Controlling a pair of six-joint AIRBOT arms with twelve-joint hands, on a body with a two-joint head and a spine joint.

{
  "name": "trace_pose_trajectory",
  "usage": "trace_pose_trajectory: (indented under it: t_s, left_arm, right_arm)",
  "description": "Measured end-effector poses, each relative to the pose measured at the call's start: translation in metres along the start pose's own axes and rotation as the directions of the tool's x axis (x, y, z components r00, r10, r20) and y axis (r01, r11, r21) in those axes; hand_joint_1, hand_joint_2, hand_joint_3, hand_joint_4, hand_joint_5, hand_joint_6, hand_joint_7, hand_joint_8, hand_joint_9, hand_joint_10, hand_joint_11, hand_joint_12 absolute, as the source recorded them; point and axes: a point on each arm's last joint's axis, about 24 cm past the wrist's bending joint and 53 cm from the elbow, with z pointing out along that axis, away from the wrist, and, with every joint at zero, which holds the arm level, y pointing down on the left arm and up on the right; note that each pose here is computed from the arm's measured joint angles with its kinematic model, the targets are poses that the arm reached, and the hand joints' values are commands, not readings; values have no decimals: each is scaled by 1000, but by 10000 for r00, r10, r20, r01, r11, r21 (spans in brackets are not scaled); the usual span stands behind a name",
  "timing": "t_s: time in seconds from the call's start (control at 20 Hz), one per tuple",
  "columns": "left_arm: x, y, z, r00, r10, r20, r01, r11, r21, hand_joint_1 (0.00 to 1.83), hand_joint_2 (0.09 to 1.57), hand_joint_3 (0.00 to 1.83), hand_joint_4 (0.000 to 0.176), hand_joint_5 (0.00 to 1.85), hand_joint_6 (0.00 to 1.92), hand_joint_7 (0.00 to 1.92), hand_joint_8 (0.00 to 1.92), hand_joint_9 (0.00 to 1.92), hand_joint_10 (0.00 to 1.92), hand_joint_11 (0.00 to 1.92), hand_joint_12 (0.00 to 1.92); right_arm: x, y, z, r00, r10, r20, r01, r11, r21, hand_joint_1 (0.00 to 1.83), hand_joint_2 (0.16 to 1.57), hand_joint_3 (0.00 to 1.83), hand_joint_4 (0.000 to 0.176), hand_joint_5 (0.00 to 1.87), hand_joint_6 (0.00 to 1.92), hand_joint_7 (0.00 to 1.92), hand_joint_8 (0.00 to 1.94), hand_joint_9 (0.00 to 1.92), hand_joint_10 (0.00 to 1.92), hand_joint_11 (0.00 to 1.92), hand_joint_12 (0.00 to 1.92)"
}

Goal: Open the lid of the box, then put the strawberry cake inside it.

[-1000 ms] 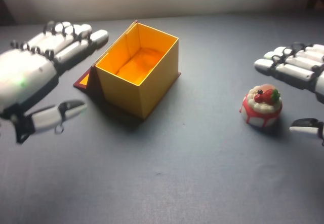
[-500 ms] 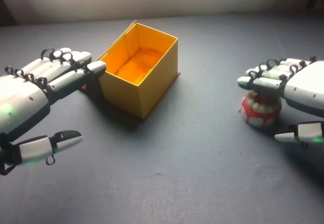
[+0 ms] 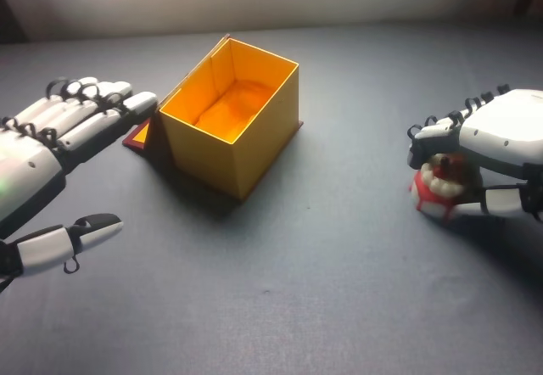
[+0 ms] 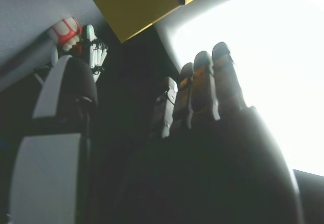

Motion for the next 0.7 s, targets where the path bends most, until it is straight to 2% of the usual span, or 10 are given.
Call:
trace_pose_trajectory:
  t_s: [0.05,0.1,0.15,0.25,0.3,0.4,0.45,0.55,0.6,0.7]
  left_arm:
    - [0,2,-2,10000,-11,12,11,10000,-57,879,1238,0,85,29,10,0,0,0,0,0,0]
    - [-1,2,-3,10000,-16,77,16,10000,-40,882,1242,1,99,18,5,0,0,0,0,0,0]
    - [-2,3,-4,9999,-25,107,25,10000,-57,892,1242,1,98,13,3,0,0,0,0,0,0]
    - [-2,6,-8,9999,-52,146,54,9998,-173,842,1253,5,85,1,0,0,0,0,0,0,0]
    - [-2,7,-8,9998,-84,178,87,9997,-211,842,1253,5,85,1,0,0,0,0,0,0,0]
    - [-2,7,-8,9996,-133,253,139,9997,-225,840,1263,9,101,0,0,0,0,0,0,0,0]
    - [-2,7,-9,9996,-126,242,131,9996,-230,848,1268,9,98,0,0,0,0,0,0,0,0]
    - [-1,7,-10,9997,-132,229,136,9997,-206,827,1271,8,111,0,0,0,0,0,0,0,0]
    - [-1,8,-10,9995,-184,266,190,9995,-236,815,1273,8,118,0,0,0,0,0,0,0,0]
    - [0,9,-11,9993,-252,269,260,9992,-293,804,1285,10,129,0,0,0,0,0,0,0,0]
  right_arm:
    - [-1,1,1,10000,-2,-2,2,10000,-1,1293,1287,5,0,555,1437,696,1492,696,1661,694,1841]
    - [0,1,1,10000,0,-19,-1,10000,-4,1182,1292,2,0,585,1440,750,1525,733,1557,688,1823]
    - [1,4,0,10000,27,-28,-27,10000,-55,1173,1282,0,0,625,1381,768,1541,774,1533,729,1813]
    - [1,14,-5,10000,13,-15,-14,9996,-288,1186,1290,1,0,622,1321,749,1648,829,1739,887,1919]
    - [0,17,-6,10000,19,39,-17,9993,-373,1186,1290,1,0,622,1321,749,1648,829,1739,887,1919]
    - [-11,32,-8,9994,-172,316,196,9969,-761,1191,1286,1,0,630,1311,757,1636,817,1703,839,1921]
    - [-18,39,-8,9984,-265,490,311,9949,-956,1182,1286,0,0,617,1354,765,1595,786,1640,776,1915]
    - [-37,55,-7,9943,-393,994,528,9891,-1377,1324,1272,0,0,588,1406,705,1449,699,1657,658,1847]
    - [-42,59,-7,9930,-350,1130,516,9876,-1480,1322,1284,3,0,565,1456,682,1472,667,1681,589,1854]
    - [-48,68,-4,9921,-448,1173,647,9830,-1720,1321,1294,0,0,532,1473,675,1490,669,1700,615,1843]
